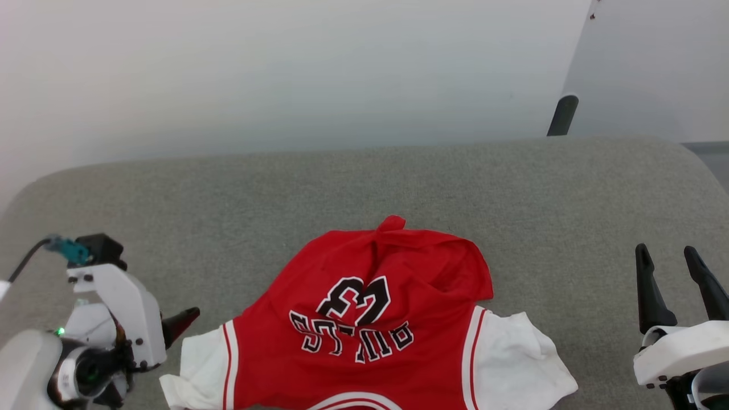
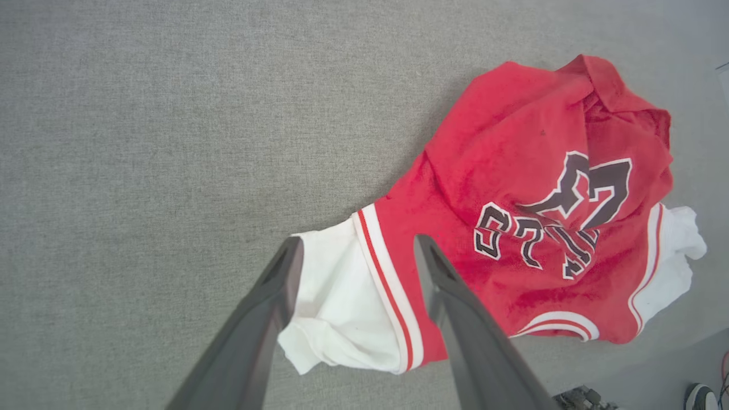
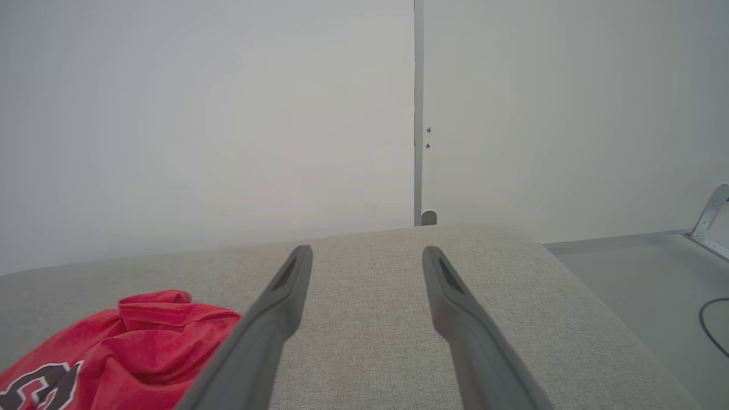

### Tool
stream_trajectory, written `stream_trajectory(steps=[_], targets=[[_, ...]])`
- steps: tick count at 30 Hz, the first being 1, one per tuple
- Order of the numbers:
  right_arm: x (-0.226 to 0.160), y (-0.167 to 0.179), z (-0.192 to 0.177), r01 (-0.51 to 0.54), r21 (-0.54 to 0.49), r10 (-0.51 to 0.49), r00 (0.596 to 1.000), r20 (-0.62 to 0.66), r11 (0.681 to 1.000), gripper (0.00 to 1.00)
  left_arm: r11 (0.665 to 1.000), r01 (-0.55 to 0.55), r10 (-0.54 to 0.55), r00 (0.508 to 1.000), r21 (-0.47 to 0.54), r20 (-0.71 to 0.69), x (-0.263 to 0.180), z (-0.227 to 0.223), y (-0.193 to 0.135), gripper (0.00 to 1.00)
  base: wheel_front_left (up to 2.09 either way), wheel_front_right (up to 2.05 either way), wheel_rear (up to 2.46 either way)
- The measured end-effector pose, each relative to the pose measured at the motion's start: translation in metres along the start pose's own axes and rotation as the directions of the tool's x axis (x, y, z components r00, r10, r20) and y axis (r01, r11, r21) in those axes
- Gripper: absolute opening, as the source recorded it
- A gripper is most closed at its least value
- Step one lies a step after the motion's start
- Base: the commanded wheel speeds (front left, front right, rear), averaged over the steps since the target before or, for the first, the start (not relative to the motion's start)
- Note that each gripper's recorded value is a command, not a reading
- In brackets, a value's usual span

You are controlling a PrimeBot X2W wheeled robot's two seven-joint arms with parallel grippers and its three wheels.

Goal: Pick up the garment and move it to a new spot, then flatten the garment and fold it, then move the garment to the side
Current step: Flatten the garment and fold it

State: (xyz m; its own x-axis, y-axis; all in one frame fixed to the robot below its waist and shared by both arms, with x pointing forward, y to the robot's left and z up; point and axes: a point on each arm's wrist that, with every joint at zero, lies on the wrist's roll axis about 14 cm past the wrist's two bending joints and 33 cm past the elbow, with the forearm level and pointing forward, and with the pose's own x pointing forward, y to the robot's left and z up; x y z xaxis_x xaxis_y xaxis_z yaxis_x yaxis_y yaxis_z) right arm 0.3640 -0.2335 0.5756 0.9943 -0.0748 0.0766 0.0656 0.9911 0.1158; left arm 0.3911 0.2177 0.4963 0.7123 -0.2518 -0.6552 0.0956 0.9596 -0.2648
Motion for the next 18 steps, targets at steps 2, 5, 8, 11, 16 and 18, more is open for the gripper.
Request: stream_trajectory(steps=[2, 5, 8, 11, 16, 18], targets=[[0.001, 0.000, -0.002, 0.001, -0.001, -0.001, 1.000, -0.007, 1.000, 1.00, 1.000, -0.013, 0.014, 0.999, 0.017, -0.042, 0.006, -0.003, 0.003, 1.00, 0.00, 0.00, 0.00], [0.003, -0.001, -0.005, 0.004, -0.003, -0.004, 1.000, -0.014, 1.000, 1.00, 0.998, -0.035, 0.040, 0.994, 0.052, -0.104, 0.015, -0.009, 0.010, 1.00, 0.00, 0.00, 0.00], [0.007, -0.001, -0.007, 0.005, -0.005, -0.006, 1.000, -0.019, 1.000, 1.00, 0.996, -0.069, 0.078, 0.982, 0.058, -0.169, 0.025, -0.017, 0.022, 1.00, 0.00, 0.00, 0.00], [0.012, -0.003, -0.010, 0.011, -0.008, -0.011, 1.000, -0.027, 1.000, 1.00, 0.995, -0.085, 0.096, 0.971, 0.058, -0.220, 0.035, -0.025, 0.030, 1.00, 0.00, 0.00, 0.00], [0.018, -0.008, -0.016, 0.026, -0.014, -0.027, 0.999, -0.045, 1.000, 1.00, 0.995, -0.101, 0.100, 0.952, 0.011, -0.290, 0.054, -0.038, 0.035, 1.00, 0.00, 0.00, 0.00], [0.019, -0.011, -0.019, 0.034, -0.017, -0.035, 0.998, -0.053, 0.999, 1.00, 0.994, -0.111, 0.102, 0.940, -0.009, -0.325, 0.060, -0.045, 0.038, 1.00, 0.00, 0.00, 0.00]])
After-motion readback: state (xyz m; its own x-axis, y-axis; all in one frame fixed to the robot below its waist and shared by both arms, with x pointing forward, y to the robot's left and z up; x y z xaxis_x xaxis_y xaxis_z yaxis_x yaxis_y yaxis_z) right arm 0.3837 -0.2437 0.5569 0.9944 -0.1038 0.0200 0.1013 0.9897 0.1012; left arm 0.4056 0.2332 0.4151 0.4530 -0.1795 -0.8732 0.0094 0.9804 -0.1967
